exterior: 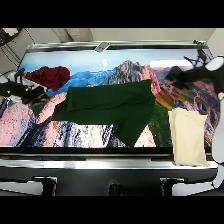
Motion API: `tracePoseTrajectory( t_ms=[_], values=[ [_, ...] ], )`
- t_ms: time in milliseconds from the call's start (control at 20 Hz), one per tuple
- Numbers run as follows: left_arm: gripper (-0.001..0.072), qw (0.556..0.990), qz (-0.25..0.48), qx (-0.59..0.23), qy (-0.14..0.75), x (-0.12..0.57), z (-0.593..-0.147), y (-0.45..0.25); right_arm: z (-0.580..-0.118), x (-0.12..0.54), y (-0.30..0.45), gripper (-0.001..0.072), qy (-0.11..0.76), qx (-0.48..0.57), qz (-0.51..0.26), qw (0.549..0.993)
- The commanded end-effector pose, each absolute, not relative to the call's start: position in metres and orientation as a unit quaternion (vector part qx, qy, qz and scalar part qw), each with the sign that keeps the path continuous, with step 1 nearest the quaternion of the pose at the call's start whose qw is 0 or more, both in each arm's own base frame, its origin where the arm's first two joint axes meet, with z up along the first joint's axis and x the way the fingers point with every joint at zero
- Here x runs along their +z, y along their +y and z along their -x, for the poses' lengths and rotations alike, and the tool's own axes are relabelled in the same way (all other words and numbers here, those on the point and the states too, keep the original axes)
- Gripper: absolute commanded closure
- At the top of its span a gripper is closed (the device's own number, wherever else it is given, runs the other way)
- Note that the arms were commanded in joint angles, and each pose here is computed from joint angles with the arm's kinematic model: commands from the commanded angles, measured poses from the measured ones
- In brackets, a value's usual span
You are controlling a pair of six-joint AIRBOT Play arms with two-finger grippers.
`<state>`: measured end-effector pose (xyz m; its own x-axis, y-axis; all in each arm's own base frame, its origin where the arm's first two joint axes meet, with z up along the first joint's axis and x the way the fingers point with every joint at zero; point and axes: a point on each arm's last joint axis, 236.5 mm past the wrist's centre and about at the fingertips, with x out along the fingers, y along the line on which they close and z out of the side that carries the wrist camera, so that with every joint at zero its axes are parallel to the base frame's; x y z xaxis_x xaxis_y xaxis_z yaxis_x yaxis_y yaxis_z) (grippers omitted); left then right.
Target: Fold the shirts.
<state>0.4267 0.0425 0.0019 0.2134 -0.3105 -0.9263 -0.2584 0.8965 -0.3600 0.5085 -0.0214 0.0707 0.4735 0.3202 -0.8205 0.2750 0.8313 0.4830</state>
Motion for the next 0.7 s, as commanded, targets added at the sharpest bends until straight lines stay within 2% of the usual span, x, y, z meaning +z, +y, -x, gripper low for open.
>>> tracePoseTrajectory(
  t_ms=[0, 50, 100, 250, 550, 650],
  values=[
    [0.0274, 0.671, 0.252, 0.005, 0.697, -0.048, -0.355, 0.056, -0.447, 0.044, -0.041, 0.0218, 0.612, 0.008, -0.258, 0.747],
    [0.0151, 0.658, 0.256, -0.009, 0.708, -0.062, -0.342, 0.049, -0.44, 0.036, -0.037, 0.0218, 0.624, 0.01, -0.261, 0.736],
    [0.0149, 0.656, 0.259, -0.021, 0.708, -0.073, -0.337, 0.043, -0.436, 0.03, -0.035, 0.0218, 0.631, 0.012, -0.264, 0.729],
    [0.0206, 0.676, 0.295, -0.035, 0.674, -0.085, -0.353, 0.029, -0.431, 0.015, -0.033, 0.0218, 0.64, 0.011, -0.268, 0.72],
    [0.0214, 0.717, 0.316, -0.014, 0.621, -0.09, -0.389, 0.033, -0.419, -0.003, -0.03, 0.0217, 0.658, 0.022, -0.257, 0.707],
    [0.0312, 0.719, 0.313, -0.012, 0.62, -0.095, -0.393, 0.031, -0.411, -0.014, -0.025, 0.0213, 0.67, 0.023, -0.26, 0.695]
  ],
)
